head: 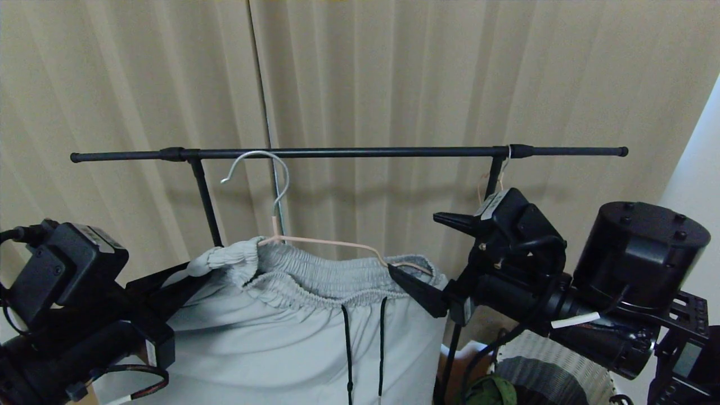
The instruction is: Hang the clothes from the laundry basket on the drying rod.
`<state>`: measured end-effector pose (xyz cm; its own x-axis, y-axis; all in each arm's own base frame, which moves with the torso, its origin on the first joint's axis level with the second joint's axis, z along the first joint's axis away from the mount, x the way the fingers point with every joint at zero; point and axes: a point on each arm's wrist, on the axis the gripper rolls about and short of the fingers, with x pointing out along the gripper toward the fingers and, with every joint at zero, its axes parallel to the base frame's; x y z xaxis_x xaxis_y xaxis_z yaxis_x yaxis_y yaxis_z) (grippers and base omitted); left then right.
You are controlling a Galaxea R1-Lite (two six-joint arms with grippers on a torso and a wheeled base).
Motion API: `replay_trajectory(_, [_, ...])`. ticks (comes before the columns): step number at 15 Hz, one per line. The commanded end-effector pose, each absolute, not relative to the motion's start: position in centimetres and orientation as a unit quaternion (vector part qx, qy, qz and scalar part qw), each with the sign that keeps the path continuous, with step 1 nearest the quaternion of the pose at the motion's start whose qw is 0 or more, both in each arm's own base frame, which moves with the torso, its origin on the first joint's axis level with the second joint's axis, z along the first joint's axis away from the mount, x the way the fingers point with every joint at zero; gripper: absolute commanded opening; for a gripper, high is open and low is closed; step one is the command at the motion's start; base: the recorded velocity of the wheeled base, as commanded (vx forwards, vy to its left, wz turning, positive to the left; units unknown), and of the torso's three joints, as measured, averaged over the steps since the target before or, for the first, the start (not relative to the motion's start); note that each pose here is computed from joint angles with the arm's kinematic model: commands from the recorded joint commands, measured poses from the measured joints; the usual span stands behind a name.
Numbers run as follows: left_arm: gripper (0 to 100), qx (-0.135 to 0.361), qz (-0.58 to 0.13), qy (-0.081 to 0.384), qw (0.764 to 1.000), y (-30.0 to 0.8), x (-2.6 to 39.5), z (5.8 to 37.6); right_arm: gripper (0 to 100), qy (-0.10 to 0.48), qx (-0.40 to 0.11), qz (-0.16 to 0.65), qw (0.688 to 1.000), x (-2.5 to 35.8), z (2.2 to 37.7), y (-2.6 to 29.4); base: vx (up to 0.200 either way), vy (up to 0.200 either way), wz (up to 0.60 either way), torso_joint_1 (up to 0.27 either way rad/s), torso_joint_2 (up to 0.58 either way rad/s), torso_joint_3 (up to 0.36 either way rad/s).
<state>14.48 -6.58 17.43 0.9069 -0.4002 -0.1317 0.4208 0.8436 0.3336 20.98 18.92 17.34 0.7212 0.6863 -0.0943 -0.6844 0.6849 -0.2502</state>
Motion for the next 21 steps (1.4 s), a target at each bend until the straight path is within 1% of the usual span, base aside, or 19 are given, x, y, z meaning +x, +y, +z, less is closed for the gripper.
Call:
replay_trajectory(1, [0,0.184,-0.223,0.04,0.957,-7.0,14.7,16.9,100,-0.024,-0.141,0.376,0.916,21.7,18.2,19.6,0.0,0.0,0.0,0.0,0.0,0.0])
replay_trajectory(3, [0,0.181,-0.237,0.049,0.953,-7.5,14.8,16.6,100,-0.023,-0.156,0.376,0.913,22.8,17.7,20.6,0.0,0.0,0.0,0.0,0.0,0.0])
replay_trajectory(6, [0,0.177,-0.242,0.047,0.953,-7.6,14.7,16.7,100,-0.017,-0.184,0.378,0.907,23.7,16.4,21.4,0.0,0.0,0.0,0.0,0.0,0.0])
replay_trajectory(9, [0,0.175,-0.242,0.044,0.953,-7.6,14.6,16.8,100,-0.014,-0.188,0.378,0.906,24.0,16.2,21.8,0.0,0.0,0.0,0.0,0.0,0.0])
replay_trajectory(13, [0,0.173,-0.243,0.036,0.954,-7.7,14.6,16.8,100,-0.026,-0.204,0.376,0.904,24.9,16.2,22.9,0.0,0.0,0.0,0.0,0.0,0.0])
replay_trajectory(16, [0,0.174,-0.243,0.036,0.954,-7.7,14.6,16.8,100,-0.022,-0.207,0.377,0.903,24.9,15.8,23.2,0.0,0.0,0.0,0.0,0.0,0.0])
replay_trajectory(18, [0,0.174,-0.244,0.037,0.953,-7.7,14.6,16.7,100,-0.029,-0.205,0.382,0.901,24.6,16.1,23.7,0.0,0.0,0.0,0.0,0.0,0.0])
replay_trajectory(19, [0,0.174,-0.243,0.036,0.954,-7.7,14.6,16.8,0,-0.03,-0.205,0.385,0.899,24.5,16.1,23.8,0.0,0.0,0.0,0.0,0.0,0.0])
replay_trajectory(21, [0,0.174,-0.244,0.037,0.953,-7.7,14.6,16.7,0,-0.031,-0.205,0.384,0.9,24.2,16.2,24.2,0.0,0.0,0.0,0.0,0.0,0.0])
